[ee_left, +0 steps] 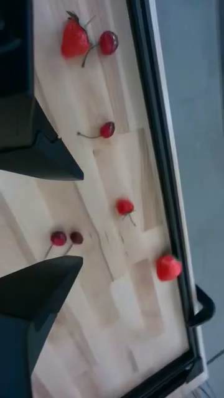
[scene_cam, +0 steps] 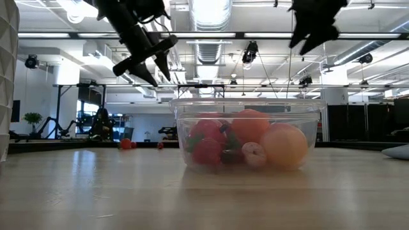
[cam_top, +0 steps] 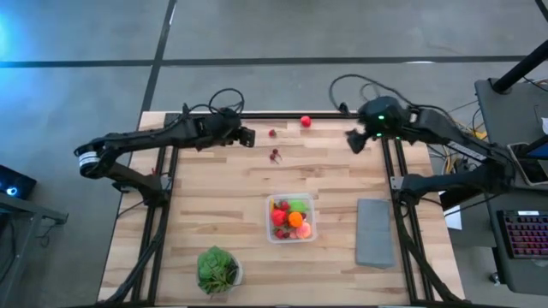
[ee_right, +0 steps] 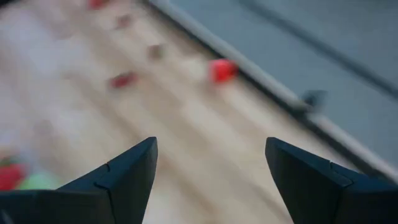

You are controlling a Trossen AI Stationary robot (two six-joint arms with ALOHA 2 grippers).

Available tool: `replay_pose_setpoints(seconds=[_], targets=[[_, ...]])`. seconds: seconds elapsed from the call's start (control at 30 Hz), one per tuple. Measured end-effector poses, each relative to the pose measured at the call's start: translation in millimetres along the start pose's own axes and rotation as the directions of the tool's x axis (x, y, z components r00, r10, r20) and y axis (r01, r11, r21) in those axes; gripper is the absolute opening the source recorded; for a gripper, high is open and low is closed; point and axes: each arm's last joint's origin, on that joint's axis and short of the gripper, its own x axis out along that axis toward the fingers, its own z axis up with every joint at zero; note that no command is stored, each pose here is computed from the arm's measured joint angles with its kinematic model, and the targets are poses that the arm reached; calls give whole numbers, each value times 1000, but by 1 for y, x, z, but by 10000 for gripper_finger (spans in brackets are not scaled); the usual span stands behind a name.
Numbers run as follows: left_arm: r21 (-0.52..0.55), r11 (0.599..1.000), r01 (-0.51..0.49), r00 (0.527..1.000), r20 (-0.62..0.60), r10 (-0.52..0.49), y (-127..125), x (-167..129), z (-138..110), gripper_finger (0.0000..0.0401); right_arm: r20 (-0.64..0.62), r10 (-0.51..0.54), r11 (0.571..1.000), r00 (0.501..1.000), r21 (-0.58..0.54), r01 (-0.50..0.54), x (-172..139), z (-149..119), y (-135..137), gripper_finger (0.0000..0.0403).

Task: Pick and placing Produce into tupperware
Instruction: Put the red strawberry into the transparent bin

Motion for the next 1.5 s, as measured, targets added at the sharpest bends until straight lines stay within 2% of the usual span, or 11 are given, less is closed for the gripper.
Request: replay_pose_setpoints(seconds=[0.03, 0.1, 0.23, 0.43, 0.6, 0.83, 0.97, 1.1, 1.23, 1.4, 1.5], targets=[[-6, 1000, -6, 1000, 1, 6, 2, 1, 1, 194, -21, 38, 999, 999, -1, -38, 8, 2, 4, 290], [-14, 1000, -11, 1000, -7, 11, 3, 4, 3, 194, -66, 48, 999, 997, 24, -46, 26, 6, 8, 290], [-35, 999, 38, 993, -109, -41, 3, 11, -2, 194, -189, -20, 997, 982, 71, 34, 68, 12, 3, 290], [-13, 1000, -27, 979, -202, 24, 7, 21, -12, 194, -307, -92, 984, 947, 116, 134, 131, 25, -14, 290], [53, 998, -44, 978, -202, 54, 7, 32, -16, 194, -358, -51, 991, 932, 97, 92, 168, 40, -21, 290], [192, 979, -68, 970, -216, 110, 10, 47, -19, 194, -279, -70, 992, 958, 80, 95, 192, 74, -17, 290], [208, 976, -69, 974, -199, 112, 12, 54, -16, 194, -228, -118, 987, 966, 82, 140, 198, 93, -17, 290], [188, 980, -64, 982, -163, 96, 15, 61, -8, 194, -204, -106, 974, 973, 175, 143, 211, 107, -19, 290], [167, 984, -58, 988, -129, 80, 18, 64, -1, 194, -290, -115, 960, 950, 213, 182, 235, 104, -26, 290], [141, 988, -56, 992, -105, 71, 21, 65, 5, 194, -470, -110, 934, 876, 254, 253, 259, 95, -36, 290], [132, 990, -44, 995, -88, 55, 20, 65, 7, 194, -532, -101, 929, 841, 253, 272, 271, 92, -37, 290]])
